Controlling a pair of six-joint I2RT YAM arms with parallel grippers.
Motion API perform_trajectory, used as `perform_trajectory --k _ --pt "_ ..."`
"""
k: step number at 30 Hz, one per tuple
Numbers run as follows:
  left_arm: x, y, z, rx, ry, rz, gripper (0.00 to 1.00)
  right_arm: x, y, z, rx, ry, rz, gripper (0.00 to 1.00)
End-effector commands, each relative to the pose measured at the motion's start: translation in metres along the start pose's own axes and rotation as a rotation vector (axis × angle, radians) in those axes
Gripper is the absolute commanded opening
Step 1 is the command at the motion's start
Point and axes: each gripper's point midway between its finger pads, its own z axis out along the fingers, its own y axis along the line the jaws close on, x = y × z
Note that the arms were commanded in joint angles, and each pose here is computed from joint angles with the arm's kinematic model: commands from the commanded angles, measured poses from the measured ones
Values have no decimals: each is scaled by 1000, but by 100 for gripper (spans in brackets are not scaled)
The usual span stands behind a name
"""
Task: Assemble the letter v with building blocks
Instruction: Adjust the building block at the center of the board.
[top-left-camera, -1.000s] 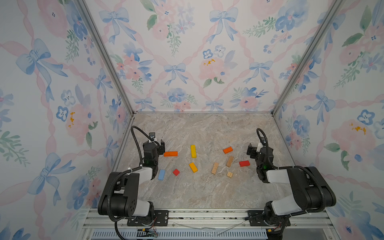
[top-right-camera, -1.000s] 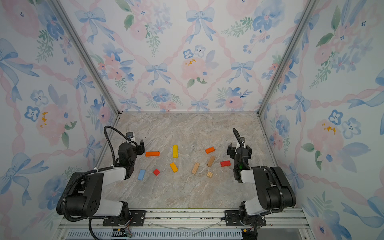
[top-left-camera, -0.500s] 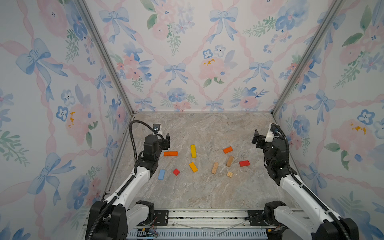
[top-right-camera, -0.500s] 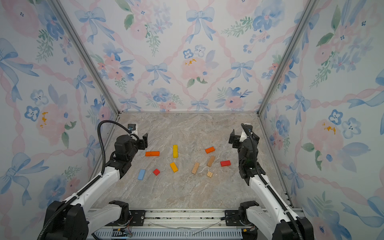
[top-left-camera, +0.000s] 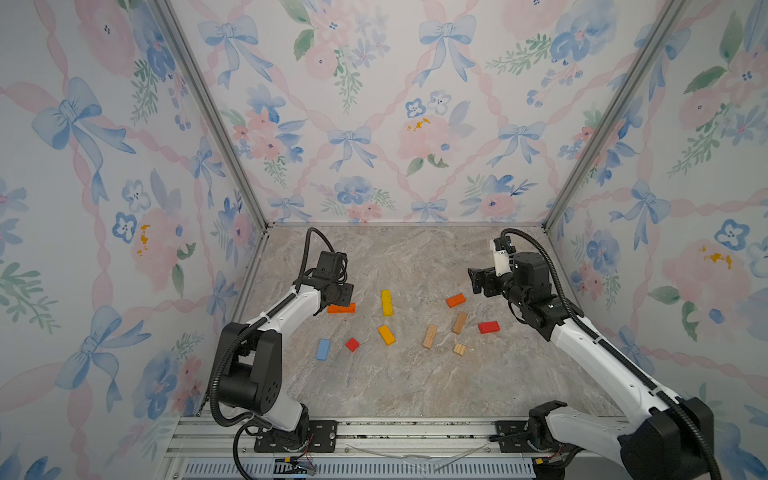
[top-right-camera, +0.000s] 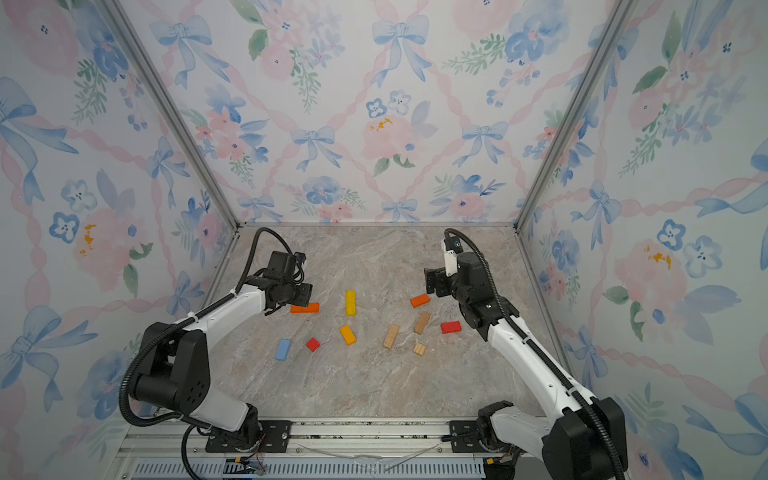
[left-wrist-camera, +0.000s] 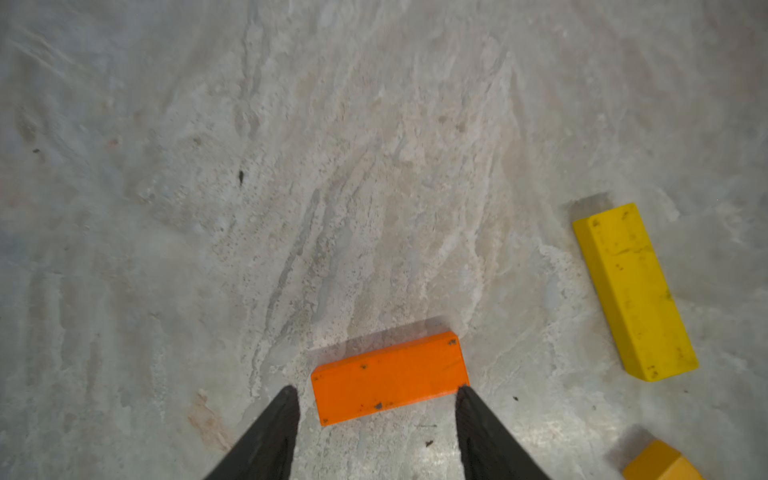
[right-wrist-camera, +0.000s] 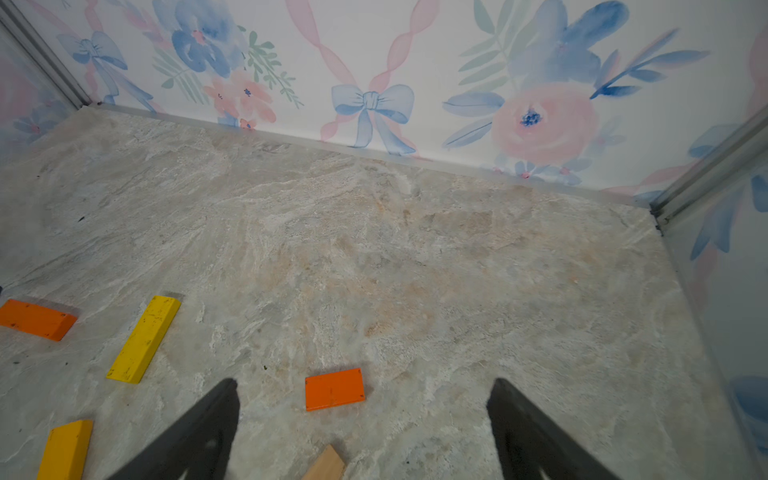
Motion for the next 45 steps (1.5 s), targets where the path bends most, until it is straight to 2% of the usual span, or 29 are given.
perform_trajectory --k 1,5,10,15,18,27,39,45 --pt "22 -9 2 30 120 47 63 -9 18 0 -87 8 7 95" --pt "36 -11 10 30 188 83 61 -13 26 6 -130 6 17 95" --pt "45 -14 16 43 220 105 58 -10 30 14 -148 22 31 96" --pt "55 -9 30 2 273 119 65 -10 35 20 -167 35 39 96" --pt "54 -7 35 -20 284 122 69 -12 38 22 -174 33 38 96" --pt "44 11 48 -138 297 125 71 -9 42 25 -180 42 58 96" --pt "10 12 61 -155 256 130 74 -8 45 28 -185 53 76 96" --pt "11 21 77 -169 287 123 73 -9 46 28 -187 52 82 96"
